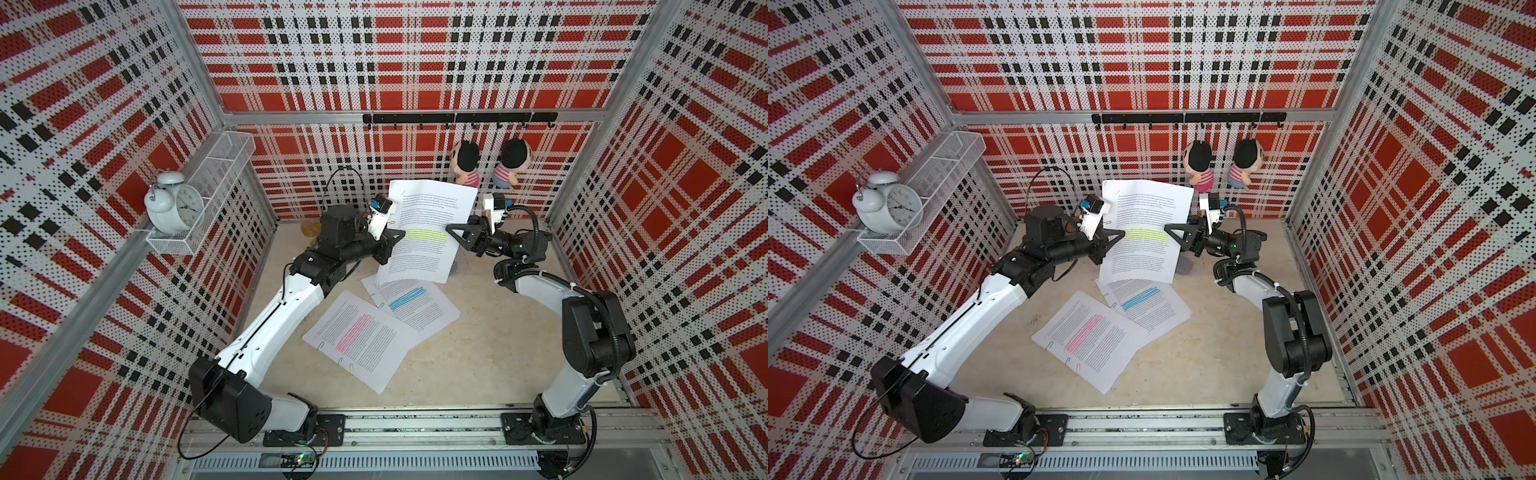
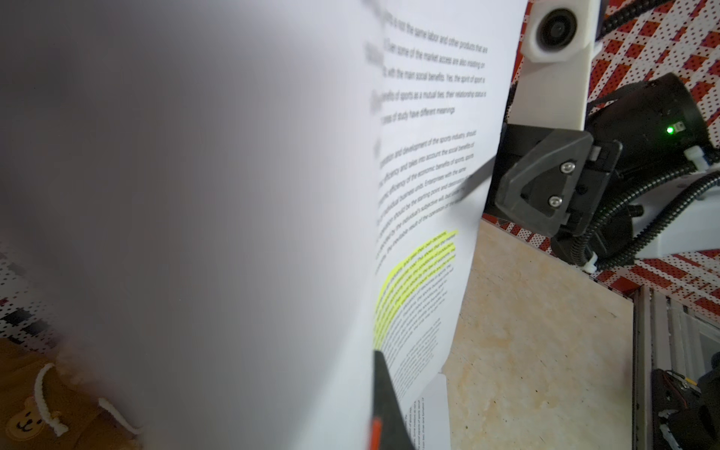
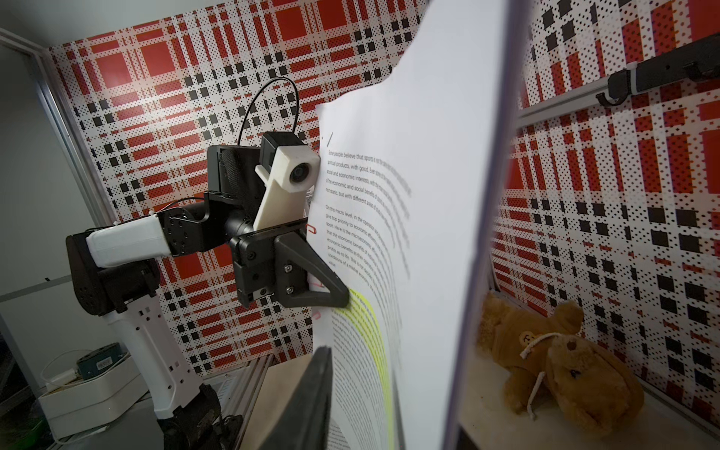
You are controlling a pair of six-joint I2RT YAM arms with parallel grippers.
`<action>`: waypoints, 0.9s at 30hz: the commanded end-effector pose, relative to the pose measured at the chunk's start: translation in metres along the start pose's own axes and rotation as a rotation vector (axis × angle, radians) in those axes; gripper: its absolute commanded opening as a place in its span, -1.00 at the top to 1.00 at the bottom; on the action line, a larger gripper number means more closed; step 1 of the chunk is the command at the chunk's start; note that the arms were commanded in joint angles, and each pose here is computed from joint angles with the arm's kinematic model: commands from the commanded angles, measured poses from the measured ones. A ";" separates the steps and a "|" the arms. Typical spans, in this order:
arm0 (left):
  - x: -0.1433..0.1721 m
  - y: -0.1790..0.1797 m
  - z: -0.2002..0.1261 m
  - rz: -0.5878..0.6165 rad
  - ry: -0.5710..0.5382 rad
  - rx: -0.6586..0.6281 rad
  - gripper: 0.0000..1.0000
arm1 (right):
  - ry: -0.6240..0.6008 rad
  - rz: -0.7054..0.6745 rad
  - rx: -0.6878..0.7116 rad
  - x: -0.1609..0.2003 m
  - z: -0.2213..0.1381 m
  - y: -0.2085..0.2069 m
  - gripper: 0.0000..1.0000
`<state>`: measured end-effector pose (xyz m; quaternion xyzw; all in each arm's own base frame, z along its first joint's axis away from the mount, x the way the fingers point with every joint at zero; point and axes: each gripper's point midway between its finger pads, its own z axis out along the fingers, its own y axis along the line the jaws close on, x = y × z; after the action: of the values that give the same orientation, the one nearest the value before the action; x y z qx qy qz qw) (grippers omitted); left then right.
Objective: Unclip the paperclips from the documents
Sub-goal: Pick up the document from the center of the board.
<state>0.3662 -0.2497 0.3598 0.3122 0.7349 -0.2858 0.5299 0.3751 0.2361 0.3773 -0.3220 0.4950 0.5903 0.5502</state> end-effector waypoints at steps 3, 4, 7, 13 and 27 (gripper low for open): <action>-0.019 -0.005 -0.010 0.014 -0.061 0.023 1.00 | -0.010 -0.022 -0.038 -0.011 0.000 0.003 0.99; -0.019 -0.006 -0.009 0.012 -0.061 0.025 1.00 | -0.011 -0.018 -0.043 -0.011 0.000 0.003 1.00; -0.019 -0.005 -0.008 0.008 -0.061 0.024 1.00 | -0.010 -0.016 -0.057 -0.012 0.001 0.004 1.00; -0.024 -0.001 -0.011 -0.001 -0.082 0.015 0.18 | -0.008 -0.014 -0.058 -0.013 -0.001 0.004 1.00; -0.041 0.014 -0.020 -0.015 -0.119 0.015 0.35 | 0.018 0.005 -0.074 -0.012 -0.010 0.006 1.00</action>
<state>0.3778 -0.2316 0.3752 0.2863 0.7278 -0.3020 0.5451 0.3743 0.2253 0.3822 -0.3296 0.4933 0.6088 0.5266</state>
